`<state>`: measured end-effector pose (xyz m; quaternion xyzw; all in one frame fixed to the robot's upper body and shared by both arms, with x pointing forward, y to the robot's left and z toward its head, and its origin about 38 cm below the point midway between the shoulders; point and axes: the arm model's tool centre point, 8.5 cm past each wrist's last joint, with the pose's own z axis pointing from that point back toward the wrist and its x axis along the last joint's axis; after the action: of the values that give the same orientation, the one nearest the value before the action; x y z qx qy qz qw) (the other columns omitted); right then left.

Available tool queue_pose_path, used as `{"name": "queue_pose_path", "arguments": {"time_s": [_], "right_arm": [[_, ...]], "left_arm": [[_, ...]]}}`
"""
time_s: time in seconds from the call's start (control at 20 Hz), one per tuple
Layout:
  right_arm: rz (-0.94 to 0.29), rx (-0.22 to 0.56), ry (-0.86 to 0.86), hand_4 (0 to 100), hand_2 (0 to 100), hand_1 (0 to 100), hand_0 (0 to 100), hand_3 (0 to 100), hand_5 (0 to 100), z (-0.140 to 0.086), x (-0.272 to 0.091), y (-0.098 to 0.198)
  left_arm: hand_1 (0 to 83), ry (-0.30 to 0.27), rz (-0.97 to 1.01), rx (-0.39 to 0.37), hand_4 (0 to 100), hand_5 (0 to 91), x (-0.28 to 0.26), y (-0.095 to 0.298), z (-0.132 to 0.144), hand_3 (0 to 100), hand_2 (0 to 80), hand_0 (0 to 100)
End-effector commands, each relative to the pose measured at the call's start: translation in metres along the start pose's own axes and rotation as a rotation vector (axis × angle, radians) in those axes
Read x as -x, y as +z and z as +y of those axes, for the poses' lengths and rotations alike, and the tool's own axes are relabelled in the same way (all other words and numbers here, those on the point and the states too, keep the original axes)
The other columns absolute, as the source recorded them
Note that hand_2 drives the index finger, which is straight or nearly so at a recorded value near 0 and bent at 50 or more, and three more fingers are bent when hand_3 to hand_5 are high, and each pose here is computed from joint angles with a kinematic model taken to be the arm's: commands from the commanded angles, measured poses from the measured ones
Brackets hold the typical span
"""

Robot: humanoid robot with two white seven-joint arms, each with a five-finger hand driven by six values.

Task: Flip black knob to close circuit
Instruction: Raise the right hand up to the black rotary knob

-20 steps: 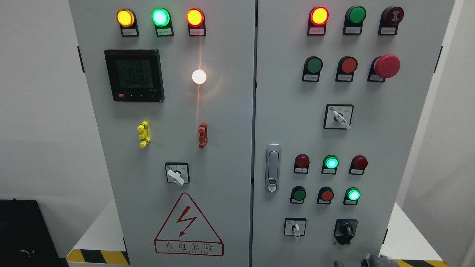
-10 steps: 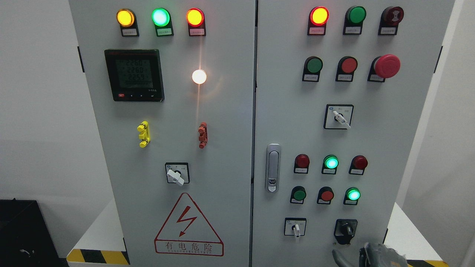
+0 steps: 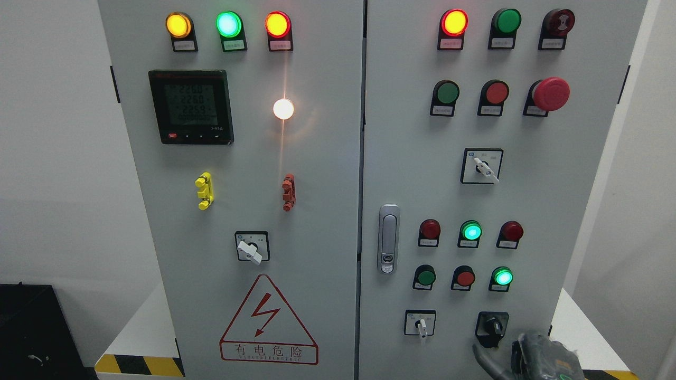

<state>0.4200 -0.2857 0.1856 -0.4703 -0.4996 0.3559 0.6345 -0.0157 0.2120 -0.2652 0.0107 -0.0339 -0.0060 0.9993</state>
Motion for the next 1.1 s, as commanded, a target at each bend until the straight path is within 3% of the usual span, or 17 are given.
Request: {"name": "queue_pose_path", "arguments": {"time_s": [0.0, 1.05], "right_arm": [[0.021, -0.002, -0.002, 93, 90, 0, 0, 100, 91, -0.001, 0.0, -0.005], [0.047, 0.007, -0.005, 92, 90, 0, 0, 100, 90, 0.0, 0.013, -0.011]], "left_arm": [[55.6, 0.0, 0.0, -0.001, 0, 0.0, 0.0, 0.0, 0.0, 0, 0.0, 12], [55.6, 0.0, 0.0, -0.001, 0, 0.0, 0.0, 0.0, 0.0, 0, 0.0, 12]]}}
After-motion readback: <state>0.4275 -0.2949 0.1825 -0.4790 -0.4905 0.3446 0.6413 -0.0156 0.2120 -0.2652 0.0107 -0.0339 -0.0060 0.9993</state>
